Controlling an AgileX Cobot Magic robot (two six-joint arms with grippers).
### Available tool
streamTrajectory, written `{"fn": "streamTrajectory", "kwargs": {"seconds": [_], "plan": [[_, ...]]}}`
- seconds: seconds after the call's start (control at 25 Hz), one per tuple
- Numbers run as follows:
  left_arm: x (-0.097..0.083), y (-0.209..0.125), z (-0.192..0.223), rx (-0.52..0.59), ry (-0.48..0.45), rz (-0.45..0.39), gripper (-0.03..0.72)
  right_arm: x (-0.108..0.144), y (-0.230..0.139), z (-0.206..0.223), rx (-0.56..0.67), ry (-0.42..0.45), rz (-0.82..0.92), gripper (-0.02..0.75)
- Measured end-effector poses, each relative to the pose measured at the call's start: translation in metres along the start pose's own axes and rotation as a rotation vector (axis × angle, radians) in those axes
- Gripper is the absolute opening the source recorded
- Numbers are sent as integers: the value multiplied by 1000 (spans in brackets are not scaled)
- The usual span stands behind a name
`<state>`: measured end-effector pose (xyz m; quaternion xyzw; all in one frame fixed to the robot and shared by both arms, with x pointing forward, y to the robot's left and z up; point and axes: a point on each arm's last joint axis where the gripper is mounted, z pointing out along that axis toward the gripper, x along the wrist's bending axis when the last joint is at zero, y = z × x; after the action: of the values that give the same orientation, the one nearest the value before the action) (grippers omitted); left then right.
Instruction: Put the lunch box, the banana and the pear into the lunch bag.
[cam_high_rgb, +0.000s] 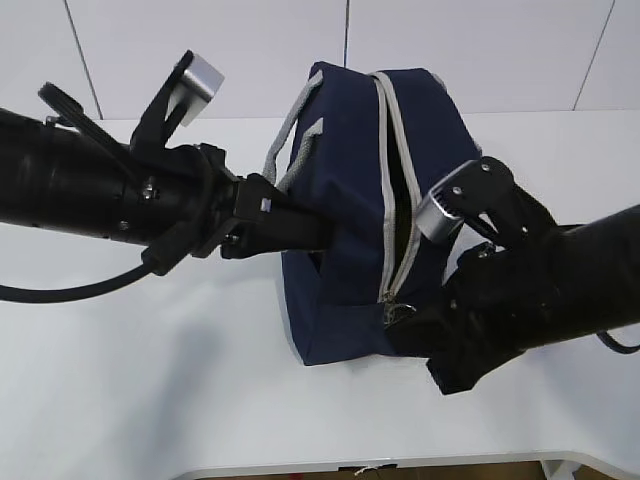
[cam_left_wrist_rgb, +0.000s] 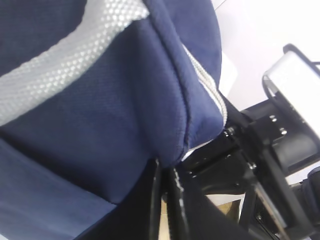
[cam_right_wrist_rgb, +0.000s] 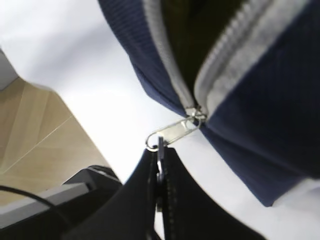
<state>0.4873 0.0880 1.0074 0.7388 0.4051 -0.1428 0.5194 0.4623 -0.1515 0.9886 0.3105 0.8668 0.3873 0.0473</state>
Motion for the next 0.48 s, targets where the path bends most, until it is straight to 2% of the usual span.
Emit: {"fn": "streamTrajectory", "kwargs": {"seconds": [0.16, 0.32, 0.48], "plan": [[0, 0, 0, 0, 0, 0, -20, 1, 16, -8, 61, 29, -9, 18], [0, 0, 0, 0, 0, 0, -20, -3, 35, -20, 126, 8, -51, 18], [0, 0, 0, 0, 0, 0, -20, -6, 44, -31, 215, -21, -170, 18]]}}
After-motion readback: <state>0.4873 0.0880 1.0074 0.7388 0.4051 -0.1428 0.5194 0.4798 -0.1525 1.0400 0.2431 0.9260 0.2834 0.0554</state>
